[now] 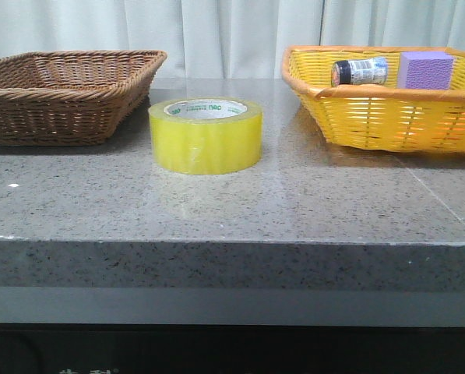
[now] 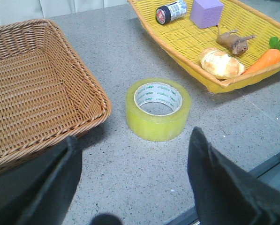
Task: Transfer tape with both arms
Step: 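Lower the left gripper onto the tape roll's rim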
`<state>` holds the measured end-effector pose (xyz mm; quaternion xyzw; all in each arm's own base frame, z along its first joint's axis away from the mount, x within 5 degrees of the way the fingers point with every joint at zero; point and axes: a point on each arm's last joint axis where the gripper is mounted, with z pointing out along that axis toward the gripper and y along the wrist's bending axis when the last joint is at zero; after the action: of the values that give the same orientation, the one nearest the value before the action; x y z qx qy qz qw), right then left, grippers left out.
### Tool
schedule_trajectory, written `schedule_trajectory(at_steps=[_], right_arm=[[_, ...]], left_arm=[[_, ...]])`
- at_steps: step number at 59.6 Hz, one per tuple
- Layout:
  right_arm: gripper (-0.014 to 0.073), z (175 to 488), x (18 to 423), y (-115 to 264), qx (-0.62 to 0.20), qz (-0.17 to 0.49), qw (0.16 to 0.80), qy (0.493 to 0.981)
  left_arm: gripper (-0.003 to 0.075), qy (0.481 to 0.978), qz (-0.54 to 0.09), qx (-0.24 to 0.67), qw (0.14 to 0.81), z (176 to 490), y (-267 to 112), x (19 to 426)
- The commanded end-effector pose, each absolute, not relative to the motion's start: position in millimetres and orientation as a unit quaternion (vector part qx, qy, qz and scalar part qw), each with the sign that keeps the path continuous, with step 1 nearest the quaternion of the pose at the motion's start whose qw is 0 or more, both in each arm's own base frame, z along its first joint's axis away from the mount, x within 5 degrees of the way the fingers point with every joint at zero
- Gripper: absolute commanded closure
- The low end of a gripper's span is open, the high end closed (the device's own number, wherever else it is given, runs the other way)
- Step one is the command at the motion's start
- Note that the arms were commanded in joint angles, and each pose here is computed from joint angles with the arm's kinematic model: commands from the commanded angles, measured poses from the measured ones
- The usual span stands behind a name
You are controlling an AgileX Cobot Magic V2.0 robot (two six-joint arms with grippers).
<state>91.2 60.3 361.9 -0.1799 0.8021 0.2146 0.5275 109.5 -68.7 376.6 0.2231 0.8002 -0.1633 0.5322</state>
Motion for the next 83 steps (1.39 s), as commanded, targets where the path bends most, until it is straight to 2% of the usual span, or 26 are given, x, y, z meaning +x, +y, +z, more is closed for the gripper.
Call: schedule_trajectory(at_steps=[1,13,30,41,49,62,71,83], right_arm=[[0.0202,376,93,60,-0.171,0.224,0.567,0.774],[0.0202,376,93,60,-0.171,0.225,0.568,0.773],[0.0202,376,93,60,-0.171,0.225,0.568,0.773],[0.0202,376,93,60,-0.171,0.225,0.568,0.773],[0.0202,376,93,60,-0.171,0.225,0.568,0.773],[0.0202,376,93,60,-0.171,0.225,0.568,0.773],[0.0202,376,93,60,-0.171,0.225,0.568,0.773],[0.0202,376,93,60,-0.171,0.225,0.568,0.773]], left_arm=[[0.0248,0.764,-0.184,0.212,0.581,396,-71,111],[0.025,0.762,-0.158,0.241,0.579,401,-75,118],[0.025,0.802,-0.077,0.368,0.465,417,-102,159],[0.025,0.794,-0.031,0.461,0.396,415,-129,201],[0.025,0.77,-0.009,0.526,0.36,408,-149,232],[0.0265,0.729,-0.052,0.6,0.325,394,-183,266],[0.0281,0.733,-0.068,0.616,0.28,378,-201,286],[0.0281,0.723,-0.074,0.64,0.251,356,-227,300]])
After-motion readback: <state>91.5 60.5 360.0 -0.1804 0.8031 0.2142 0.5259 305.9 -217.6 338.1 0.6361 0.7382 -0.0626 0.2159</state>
